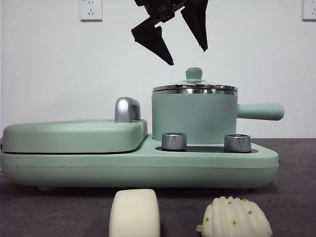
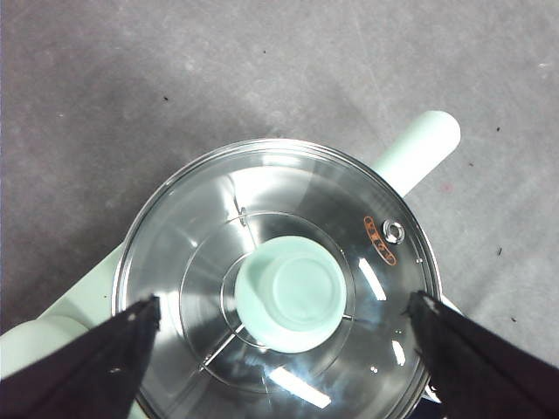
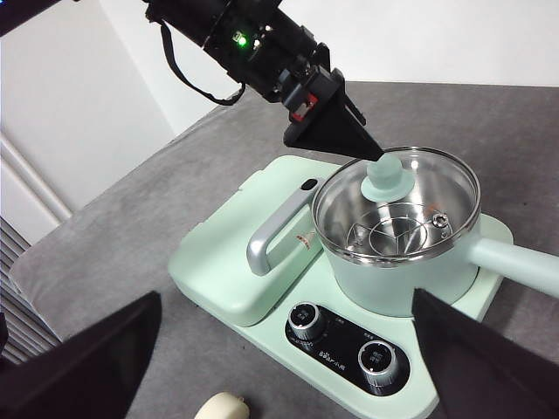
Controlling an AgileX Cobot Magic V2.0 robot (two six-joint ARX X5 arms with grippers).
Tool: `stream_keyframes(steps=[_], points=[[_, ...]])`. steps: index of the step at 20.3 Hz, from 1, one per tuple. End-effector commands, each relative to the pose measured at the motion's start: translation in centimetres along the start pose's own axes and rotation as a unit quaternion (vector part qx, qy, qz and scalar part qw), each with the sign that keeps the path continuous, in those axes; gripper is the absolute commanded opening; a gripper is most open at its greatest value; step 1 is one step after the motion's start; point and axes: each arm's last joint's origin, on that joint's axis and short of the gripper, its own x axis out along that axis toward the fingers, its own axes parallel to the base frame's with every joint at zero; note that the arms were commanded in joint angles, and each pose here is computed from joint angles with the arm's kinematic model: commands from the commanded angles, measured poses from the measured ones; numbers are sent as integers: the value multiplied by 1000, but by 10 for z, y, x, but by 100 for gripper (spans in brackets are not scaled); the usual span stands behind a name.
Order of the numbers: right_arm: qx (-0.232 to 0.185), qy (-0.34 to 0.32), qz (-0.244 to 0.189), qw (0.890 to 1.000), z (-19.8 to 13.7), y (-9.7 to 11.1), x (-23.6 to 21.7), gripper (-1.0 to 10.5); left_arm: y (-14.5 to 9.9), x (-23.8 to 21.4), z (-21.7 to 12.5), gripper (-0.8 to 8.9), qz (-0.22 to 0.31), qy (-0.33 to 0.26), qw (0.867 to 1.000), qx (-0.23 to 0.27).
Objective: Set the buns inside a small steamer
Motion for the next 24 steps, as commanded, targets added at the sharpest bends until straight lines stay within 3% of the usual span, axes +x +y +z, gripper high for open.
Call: stream_keyframes(steps=[1,8,15,24], points=[[-6,-8,1,1000,4,3,-2,460,-3,10,4,432,0,1,1000,13],[-5,-7,1,1000,4,3,-2,460,-1,36,0,428,-3,26,1000,17],[-5,-7,1,1000,4,3,-2,460,-8,38,0,265,-9,28,998,50],[-7,-7,1,1000,4,3,-2,460,-9,47,-2,237,-11,38,998,56]])
